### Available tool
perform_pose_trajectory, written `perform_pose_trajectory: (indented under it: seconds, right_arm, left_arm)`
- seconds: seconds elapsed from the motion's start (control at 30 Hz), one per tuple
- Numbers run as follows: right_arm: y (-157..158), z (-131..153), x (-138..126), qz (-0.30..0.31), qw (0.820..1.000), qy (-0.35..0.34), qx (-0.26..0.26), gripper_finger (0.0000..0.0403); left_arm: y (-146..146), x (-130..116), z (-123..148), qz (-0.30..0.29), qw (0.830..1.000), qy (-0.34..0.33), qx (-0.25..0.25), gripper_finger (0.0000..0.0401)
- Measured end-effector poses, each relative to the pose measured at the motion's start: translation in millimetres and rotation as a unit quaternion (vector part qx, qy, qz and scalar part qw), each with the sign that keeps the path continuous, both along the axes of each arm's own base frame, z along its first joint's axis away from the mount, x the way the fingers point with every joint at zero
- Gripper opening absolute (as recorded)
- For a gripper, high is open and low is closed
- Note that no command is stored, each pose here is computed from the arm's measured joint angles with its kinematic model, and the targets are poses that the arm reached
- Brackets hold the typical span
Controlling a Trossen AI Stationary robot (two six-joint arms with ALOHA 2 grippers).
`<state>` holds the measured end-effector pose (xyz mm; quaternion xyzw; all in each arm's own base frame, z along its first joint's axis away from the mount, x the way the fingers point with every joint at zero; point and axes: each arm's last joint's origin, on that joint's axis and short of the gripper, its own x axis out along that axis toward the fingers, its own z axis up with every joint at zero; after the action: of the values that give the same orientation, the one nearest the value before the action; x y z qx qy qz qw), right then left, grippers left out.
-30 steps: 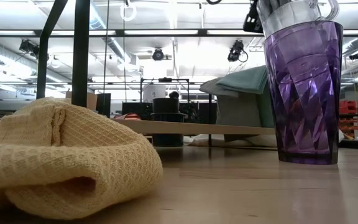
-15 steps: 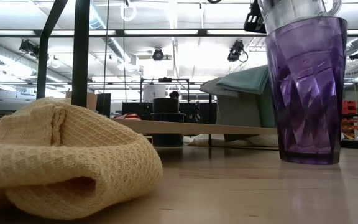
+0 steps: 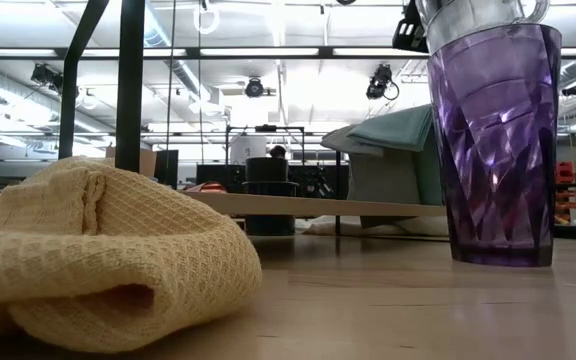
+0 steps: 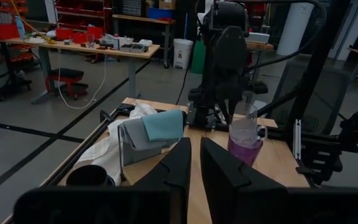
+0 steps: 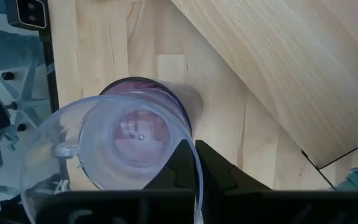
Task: Stack small to large cups/mugs on shelf
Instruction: Remove the transparent mug from the transparent mug
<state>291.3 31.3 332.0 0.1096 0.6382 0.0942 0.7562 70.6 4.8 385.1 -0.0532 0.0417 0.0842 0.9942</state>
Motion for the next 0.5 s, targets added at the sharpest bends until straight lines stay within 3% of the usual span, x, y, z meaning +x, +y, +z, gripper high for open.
perform_pose_trajectory:
  seconds: [0.5]
  right_arm:
    - [-10, 44, -12, -0.028, 0.998, -0.048, -0.003, 0.0001]
  left_arm:
    - [0, 0, 0, 0.001, 1.0, 0.003, 0.012, 0.0042]
